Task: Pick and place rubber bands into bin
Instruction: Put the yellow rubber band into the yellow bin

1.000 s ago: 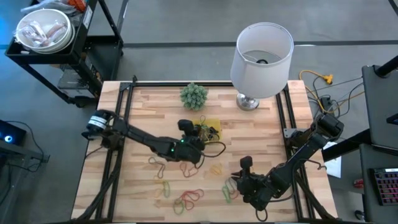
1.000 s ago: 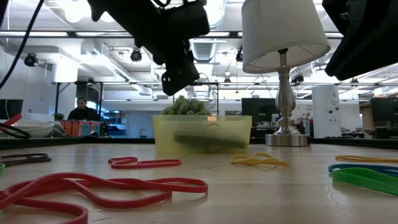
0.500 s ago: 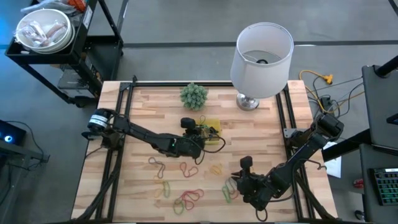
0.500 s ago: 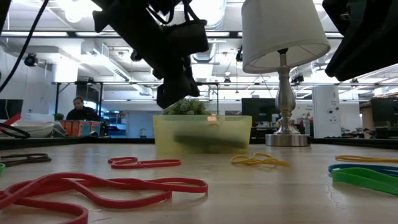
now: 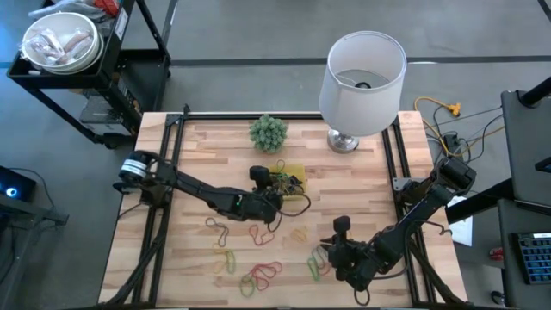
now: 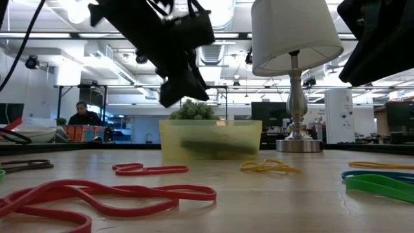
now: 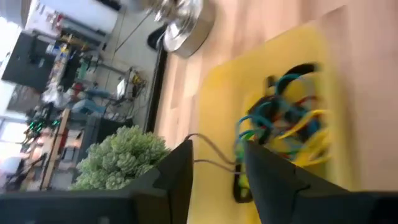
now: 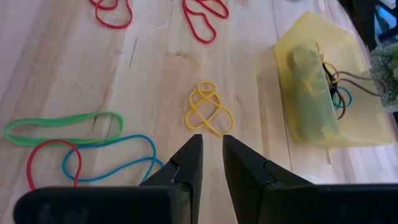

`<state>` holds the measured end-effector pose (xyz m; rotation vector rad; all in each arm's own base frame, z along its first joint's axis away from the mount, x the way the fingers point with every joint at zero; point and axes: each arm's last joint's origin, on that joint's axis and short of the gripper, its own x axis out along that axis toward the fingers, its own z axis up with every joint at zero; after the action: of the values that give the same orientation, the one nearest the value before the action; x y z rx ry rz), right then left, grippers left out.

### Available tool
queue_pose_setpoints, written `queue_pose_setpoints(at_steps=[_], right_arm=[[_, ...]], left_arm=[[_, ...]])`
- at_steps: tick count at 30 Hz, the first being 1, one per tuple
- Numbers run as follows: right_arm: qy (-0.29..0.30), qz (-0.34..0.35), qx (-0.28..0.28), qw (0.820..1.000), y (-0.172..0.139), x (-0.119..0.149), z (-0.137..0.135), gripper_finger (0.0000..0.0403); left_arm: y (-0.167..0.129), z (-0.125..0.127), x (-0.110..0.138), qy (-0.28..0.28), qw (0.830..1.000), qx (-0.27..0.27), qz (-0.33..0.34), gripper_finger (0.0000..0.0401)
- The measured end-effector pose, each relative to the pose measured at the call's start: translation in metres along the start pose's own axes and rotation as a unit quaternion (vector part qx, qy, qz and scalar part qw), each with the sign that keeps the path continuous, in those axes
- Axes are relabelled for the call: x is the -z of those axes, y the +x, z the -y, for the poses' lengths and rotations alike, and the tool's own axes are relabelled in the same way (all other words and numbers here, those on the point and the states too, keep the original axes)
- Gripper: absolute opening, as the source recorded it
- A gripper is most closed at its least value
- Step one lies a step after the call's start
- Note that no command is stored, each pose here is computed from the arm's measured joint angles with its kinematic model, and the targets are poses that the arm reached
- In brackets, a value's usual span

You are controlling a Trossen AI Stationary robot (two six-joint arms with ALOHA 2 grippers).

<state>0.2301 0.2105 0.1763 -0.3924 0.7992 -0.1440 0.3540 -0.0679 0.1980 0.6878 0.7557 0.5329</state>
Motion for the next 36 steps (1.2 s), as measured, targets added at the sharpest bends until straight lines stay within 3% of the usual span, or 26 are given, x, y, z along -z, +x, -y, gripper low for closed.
queue_pose_setpoints(at_steps=[5, 9, 12, 19, 27, 36], right_arm=[[0.019, 0.003, -0.01, 1.0, 0.006, 0.003, 0.001, 0.0057], [0.03, 0.021, -0.063, 0.997, 0.023, -0.001, 0.005, 0.0056], [0.023, 0.029, -0.108, 0.993, 0.041, -0.002, 0.011, 0.0056], [0.034, 0.004, -0.125, 0.992, 0.075, 0.005, 0.034, 0.0064], [0.056, -0.001, -0.137, 0.989, 0.092, 0.004, 0.048, 0.0124], [0.061, -0.006, -0.182, 0.981, 0.123, 0.008, 0.049, 0.0182]], left_arm=[[-0.025, 0.005, -0.003, 0.001, 0.994, 0.098, 0.052, 0.0128], [-0.045, 0.009, 0.001, 0.002, 0.969, 0.223, 0.106, 0.0128], [-0.055, 0.012, 0.01, -0.008, 0.955, 0.269, 0.125, 0.0128], [-0.072, 0.014, 0.042, -0.035, 0.943, 0.282, 0.17, 0.0128], [-0.091, -0.001, 0.067, -0.08, 0.928, 0.278, 0.234, 0.0128], [-0.105, -0.005, 0.074, -0.094, 0.914, 0.287, 0.271, 0.0128]])
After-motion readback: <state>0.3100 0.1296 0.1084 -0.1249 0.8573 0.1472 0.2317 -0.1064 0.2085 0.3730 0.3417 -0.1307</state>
